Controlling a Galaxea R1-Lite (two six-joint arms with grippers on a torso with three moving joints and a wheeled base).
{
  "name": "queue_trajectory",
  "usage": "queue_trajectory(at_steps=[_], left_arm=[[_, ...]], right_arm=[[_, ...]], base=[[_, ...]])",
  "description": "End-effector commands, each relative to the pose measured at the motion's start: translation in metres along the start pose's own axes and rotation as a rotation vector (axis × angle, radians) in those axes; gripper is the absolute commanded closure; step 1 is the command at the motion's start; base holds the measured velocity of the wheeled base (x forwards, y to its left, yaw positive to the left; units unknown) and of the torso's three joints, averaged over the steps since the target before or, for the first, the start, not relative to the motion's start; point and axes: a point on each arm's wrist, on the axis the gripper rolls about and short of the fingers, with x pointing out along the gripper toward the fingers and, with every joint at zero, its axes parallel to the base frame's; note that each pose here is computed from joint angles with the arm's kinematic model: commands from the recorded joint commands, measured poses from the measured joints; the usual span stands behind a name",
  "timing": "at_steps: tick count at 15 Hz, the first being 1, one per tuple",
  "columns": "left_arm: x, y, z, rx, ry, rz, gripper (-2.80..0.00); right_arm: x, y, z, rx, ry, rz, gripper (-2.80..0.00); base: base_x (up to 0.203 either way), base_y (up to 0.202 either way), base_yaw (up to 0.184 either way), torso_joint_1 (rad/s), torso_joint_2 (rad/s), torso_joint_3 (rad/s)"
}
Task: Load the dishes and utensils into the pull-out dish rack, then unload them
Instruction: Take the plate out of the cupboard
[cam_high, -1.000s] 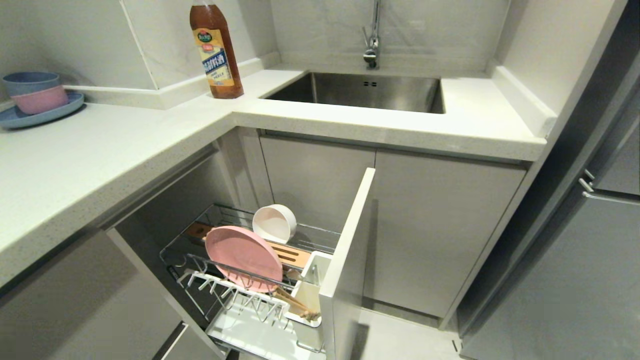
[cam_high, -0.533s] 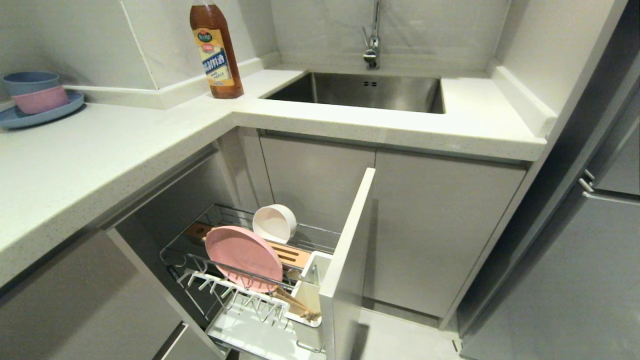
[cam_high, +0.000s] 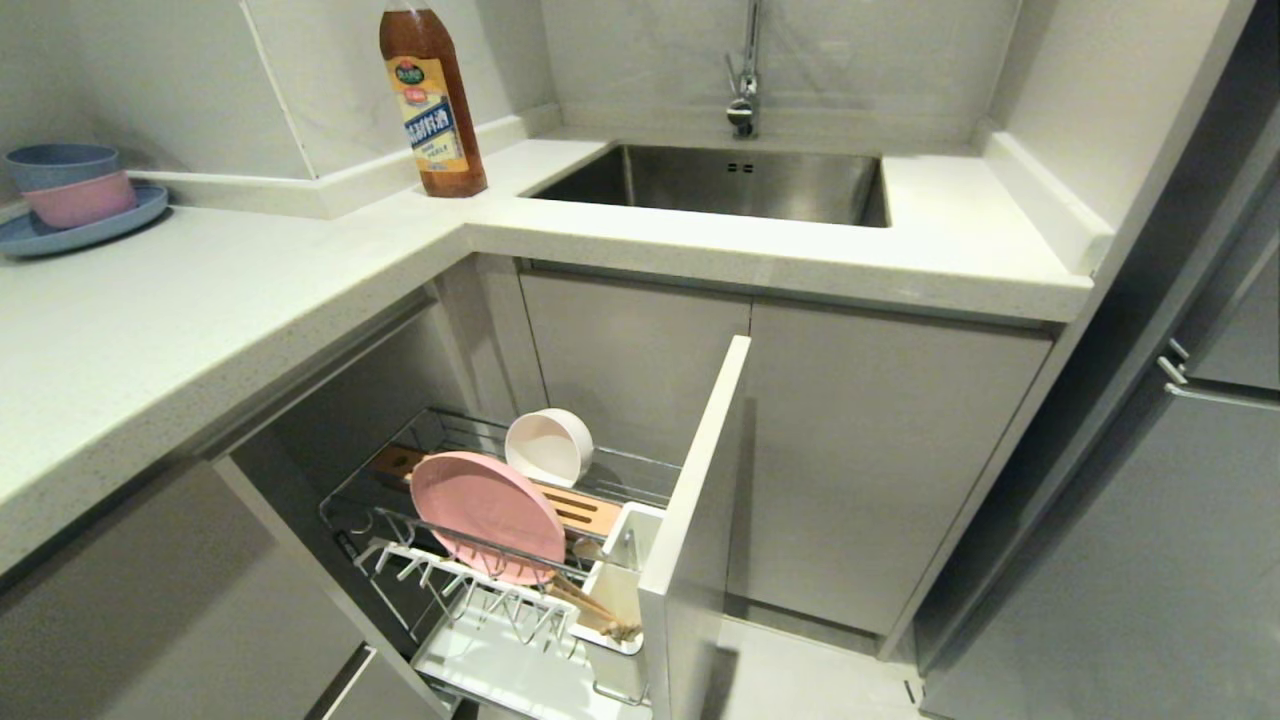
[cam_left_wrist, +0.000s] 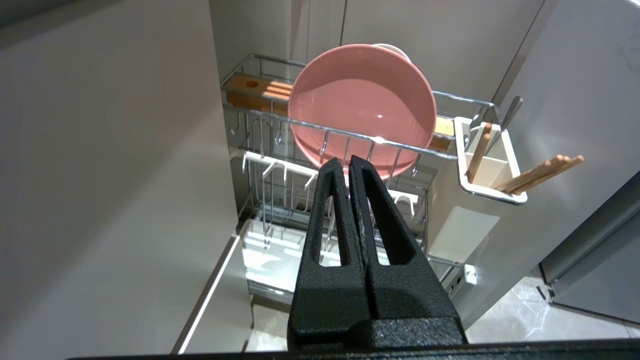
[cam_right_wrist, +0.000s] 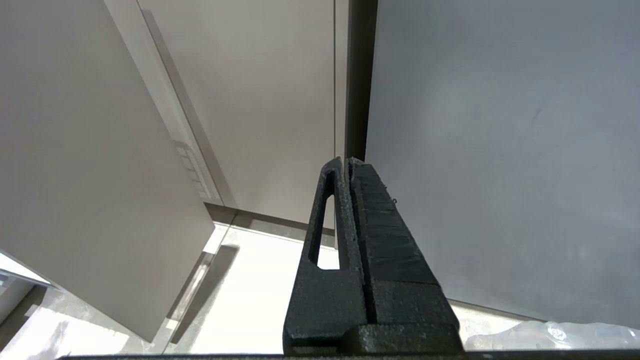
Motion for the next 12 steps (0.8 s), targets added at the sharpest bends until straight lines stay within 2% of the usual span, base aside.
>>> queue_trajectory(at_steps=[1, 4, 7, 10, 12], left_arm=[[0.000, 0.000, 0.001, 0.000, -0.010, -0.003, 0.00], [-0.005, -0.002, 0.019, 0.005, -0.071, -0.015, 0.00], [-0.018, -0.006, 0.054, 0.026, -0.173, -0.085, 0.00], [-0.036, -0.012, 0.113, 0.054, -0.247, -0.126, 0.00], [-0.034, -0.016, 0.159, 0.050, -0.241, -0.133, 0.00]], right_arm=[[0.000, 0.000, -0.001, 0.000, 0.004, -0.001, 0.00], [0.000, 0.000, 0.000, 0.000, 0.002, 0.000, 0.00], [0.000, 0.000, -0.001, 0.000, 0.002, 0.001, 0.00], [0.000, 0.000, -0.001, 0.000, 0.002, 0.000, 0.00], [0.000, 0.000, 0.000, 0.000, 0.002, -0.001, 0.00]], base=[[0.000, 0.000, 0.000, 0.000, 0.00, 0.000], [0.000, 0.000, 0.000, 0.000, 0.00, 0.000], [0.000, 0.000, 0.000, 0.000, 0.00, 0.000], [0.000, 0.000, 0.000, 0.000, 0.00, 0.000], [0.000, 0.000, 0.000, 0.000, 0.00, 0.000]])
